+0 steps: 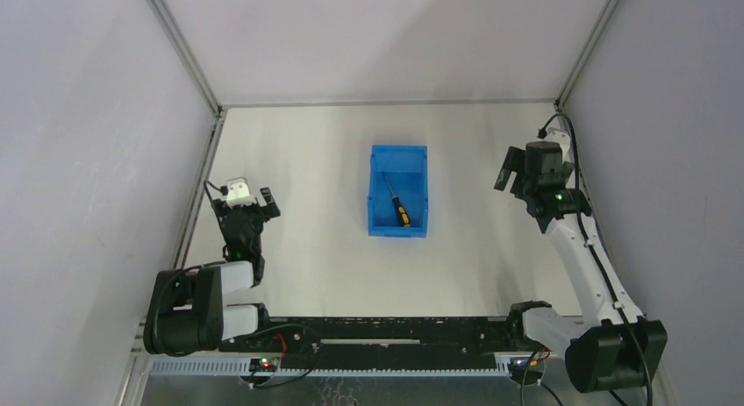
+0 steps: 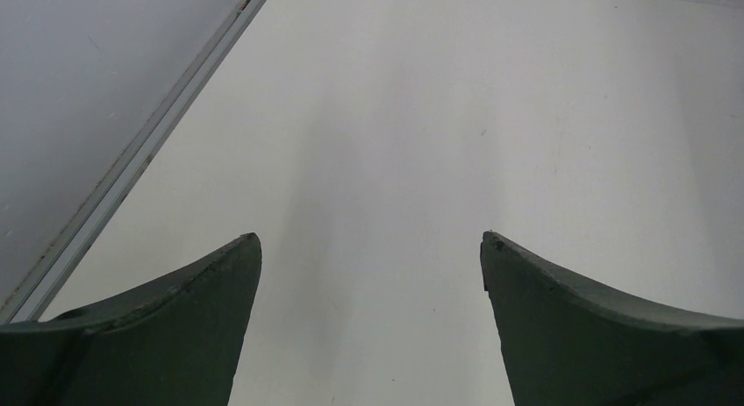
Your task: Put the screwdriver in the bin
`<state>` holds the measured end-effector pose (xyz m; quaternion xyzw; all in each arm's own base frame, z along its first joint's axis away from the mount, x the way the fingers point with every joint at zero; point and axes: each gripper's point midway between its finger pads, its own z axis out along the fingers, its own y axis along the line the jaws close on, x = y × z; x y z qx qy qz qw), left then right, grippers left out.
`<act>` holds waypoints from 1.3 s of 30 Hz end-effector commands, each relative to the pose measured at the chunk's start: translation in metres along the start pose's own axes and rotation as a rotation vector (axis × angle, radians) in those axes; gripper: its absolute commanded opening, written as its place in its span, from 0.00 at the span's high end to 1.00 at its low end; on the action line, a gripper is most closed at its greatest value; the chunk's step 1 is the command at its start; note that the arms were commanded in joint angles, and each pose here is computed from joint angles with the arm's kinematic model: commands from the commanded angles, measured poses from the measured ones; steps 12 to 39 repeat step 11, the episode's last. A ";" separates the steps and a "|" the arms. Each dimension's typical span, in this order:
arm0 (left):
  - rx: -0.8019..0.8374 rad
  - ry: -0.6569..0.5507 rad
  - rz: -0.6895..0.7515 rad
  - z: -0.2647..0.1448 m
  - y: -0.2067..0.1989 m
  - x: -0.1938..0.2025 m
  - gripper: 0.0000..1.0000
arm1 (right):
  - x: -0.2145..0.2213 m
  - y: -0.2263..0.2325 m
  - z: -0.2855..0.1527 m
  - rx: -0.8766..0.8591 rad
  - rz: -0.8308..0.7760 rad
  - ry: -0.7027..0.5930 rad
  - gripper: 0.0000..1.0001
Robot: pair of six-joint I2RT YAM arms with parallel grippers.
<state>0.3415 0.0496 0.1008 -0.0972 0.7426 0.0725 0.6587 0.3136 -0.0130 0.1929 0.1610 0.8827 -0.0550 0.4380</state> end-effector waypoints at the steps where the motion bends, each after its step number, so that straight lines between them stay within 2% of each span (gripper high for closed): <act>1: 0.001 -0.109 -0.002 0.008 -0.002 -0.035 0.00 | -0.022 0.010 -0.011 -0.089 0.016 -0.118 0.00; 39: 0.001 -0.109 -0.002 0.008 -0.002 -0.035 0.00 | -0.019 0.013 -0.011 -0.119 0.017 -0.126 0.00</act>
